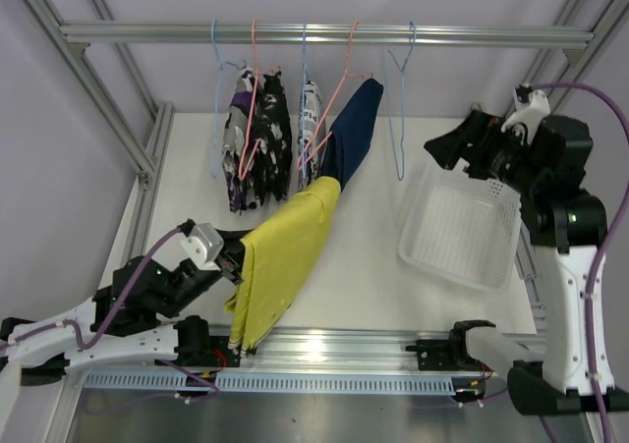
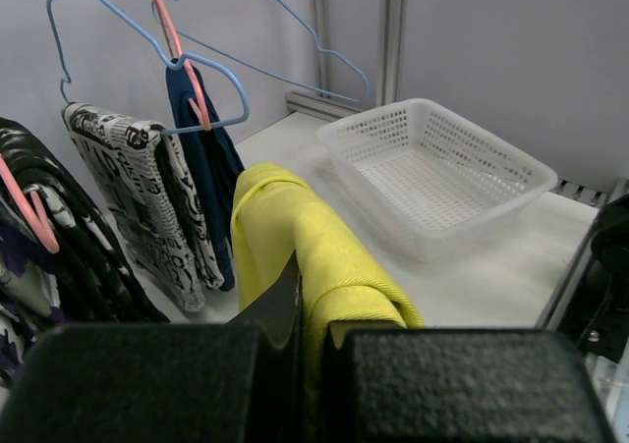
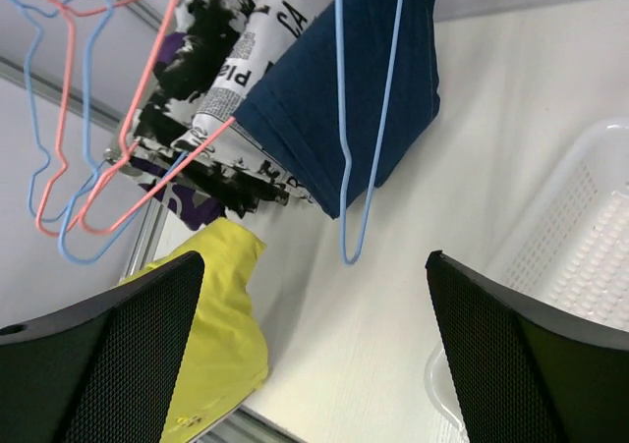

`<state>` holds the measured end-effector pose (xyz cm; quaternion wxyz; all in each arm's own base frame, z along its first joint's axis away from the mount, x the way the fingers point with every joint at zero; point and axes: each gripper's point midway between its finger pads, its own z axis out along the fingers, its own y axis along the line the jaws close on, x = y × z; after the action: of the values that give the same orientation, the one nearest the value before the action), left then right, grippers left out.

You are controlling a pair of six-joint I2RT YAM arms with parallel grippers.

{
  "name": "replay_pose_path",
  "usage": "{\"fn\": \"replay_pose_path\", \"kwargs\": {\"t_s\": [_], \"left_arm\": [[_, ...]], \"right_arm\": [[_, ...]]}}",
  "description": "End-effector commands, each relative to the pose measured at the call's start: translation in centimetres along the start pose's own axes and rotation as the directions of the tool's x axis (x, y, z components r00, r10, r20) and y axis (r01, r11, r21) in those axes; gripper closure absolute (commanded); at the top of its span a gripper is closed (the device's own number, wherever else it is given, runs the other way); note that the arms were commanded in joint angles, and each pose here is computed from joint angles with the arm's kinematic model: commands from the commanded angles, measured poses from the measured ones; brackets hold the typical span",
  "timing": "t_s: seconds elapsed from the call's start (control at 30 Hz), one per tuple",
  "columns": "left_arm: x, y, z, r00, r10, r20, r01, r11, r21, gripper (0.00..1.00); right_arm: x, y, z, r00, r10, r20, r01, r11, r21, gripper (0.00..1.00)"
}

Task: Remove the trousers from the hanger
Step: Place the hanger at the clothesline, then place the trousers in the bin.

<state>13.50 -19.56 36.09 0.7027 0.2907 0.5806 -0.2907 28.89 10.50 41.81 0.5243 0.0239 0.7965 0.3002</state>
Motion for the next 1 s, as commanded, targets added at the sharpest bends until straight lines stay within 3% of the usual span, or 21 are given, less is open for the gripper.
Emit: {"fn": "replay_pose_path", "kwargs": {"t_s": [0.0,0.37,0.5,0.6,0.97], "left_arm": [[-7.3,0.3,-1.1,0.96,-0.205,0.191,0.199,0.979,0.053,0.99],[-11.7,-4.4,3.4,0.92,-0.365,0.14,0.336,0.921,0.197,1.0],[-12.9,-6.8,6.9,0.898,-0.429,0.097,0.401,0.889,0.221,0.99],[-14.5,-7.7,8.3,0.873,-0.469,0.134,0.428,0.869,0.25,0.99],[-16.7,-14.3,15.9,0.853,-0.517,0.073,0.457,0.806,0.375,0.99]], "right_arm": [[1.1,0.1,-3.7,0.997,-0.036,0.062,0.034,0.999,0.034,0.0],[6.7,-2.2,-10.0,0.987,-0.033,0.155,0.01,0.989,0.145,0.0],[7.5,-2.2,-11.1,0.985,-0.029,0.169,0.003,0.988,0.153,0.01],[7.9,-1.9,-12.2,0.981,-0.04,0.191,0.012,0.99,0.141,0.01],[7.3,-2.8,-15.0,0.949,-0.075,0.307,0.007,0.976,0.218,0.01]]}}
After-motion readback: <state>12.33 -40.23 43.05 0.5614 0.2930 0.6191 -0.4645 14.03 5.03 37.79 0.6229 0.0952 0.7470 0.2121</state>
